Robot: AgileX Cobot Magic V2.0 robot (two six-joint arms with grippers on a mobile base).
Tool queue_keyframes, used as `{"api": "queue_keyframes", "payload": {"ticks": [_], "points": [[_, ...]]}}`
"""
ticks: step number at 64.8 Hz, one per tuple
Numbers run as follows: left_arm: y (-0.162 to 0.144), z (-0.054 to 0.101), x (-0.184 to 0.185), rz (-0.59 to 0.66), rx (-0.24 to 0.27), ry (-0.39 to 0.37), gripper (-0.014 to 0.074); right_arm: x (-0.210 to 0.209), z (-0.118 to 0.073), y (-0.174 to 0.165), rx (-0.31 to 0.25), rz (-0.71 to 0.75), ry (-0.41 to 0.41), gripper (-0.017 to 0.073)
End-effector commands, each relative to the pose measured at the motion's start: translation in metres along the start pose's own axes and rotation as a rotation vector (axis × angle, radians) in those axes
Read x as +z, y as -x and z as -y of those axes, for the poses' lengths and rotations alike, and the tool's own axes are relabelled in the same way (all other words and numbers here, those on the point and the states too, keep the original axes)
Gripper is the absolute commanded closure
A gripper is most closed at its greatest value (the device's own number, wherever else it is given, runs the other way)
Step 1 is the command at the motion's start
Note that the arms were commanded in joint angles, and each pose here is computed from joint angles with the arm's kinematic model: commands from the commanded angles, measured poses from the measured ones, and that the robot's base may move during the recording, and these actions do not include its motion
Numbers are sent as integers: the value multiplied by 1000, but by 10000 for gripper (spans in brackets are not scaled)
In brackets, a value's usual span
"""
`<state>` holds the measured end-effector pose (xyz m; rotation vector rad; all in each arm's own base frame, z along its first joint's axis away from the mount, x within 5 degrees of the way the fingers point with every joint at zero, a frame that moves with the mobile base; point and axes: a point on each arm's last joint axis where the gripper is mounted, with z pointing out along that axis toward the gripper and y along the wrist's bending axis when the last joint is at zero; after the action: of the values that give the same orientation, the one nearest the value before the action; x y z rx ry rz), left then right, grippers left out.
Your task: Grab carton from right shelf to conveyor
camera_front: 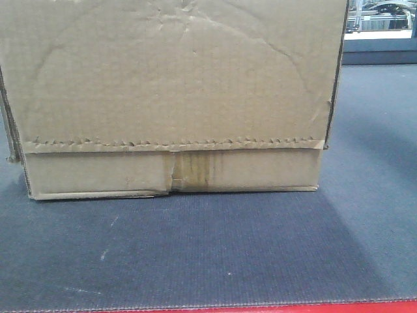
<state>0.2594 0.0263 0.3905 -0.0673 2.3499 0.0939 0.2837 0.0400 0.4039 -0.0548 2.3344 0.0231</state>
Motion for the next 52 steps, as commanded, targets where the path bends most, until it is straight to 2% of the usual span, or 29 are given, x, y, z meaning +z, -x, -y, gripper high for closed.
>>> {"api": "queue_keyframes", "payload": {"ticks": [1, 7, 18, 29, 41, 52], "points": [[-18, -4, 0, 44, 2, -9, 573, -1, 8, -19, 7, 30, -17, 637], [-42, -2, -2, 87, 21, -2, 573, -3, 10, -39, 4, 62, -10, 637], [-82, 1, -11, 200, 18, 4, 573, -10, 12, -79, -4, 135, 8, 637], [-124, 3, -28, 350, 21, 20, 573, -27, 14, -119, -18, 284, 31, 637], [-155, 5, -51, 526, 21, 34, 573, -49, 17, -161, -18, 438, 48, 637], [-173, 6, -71, 627, 21, 42, 573, -77, 21, -192, -51, 588, 43, 637]]}}
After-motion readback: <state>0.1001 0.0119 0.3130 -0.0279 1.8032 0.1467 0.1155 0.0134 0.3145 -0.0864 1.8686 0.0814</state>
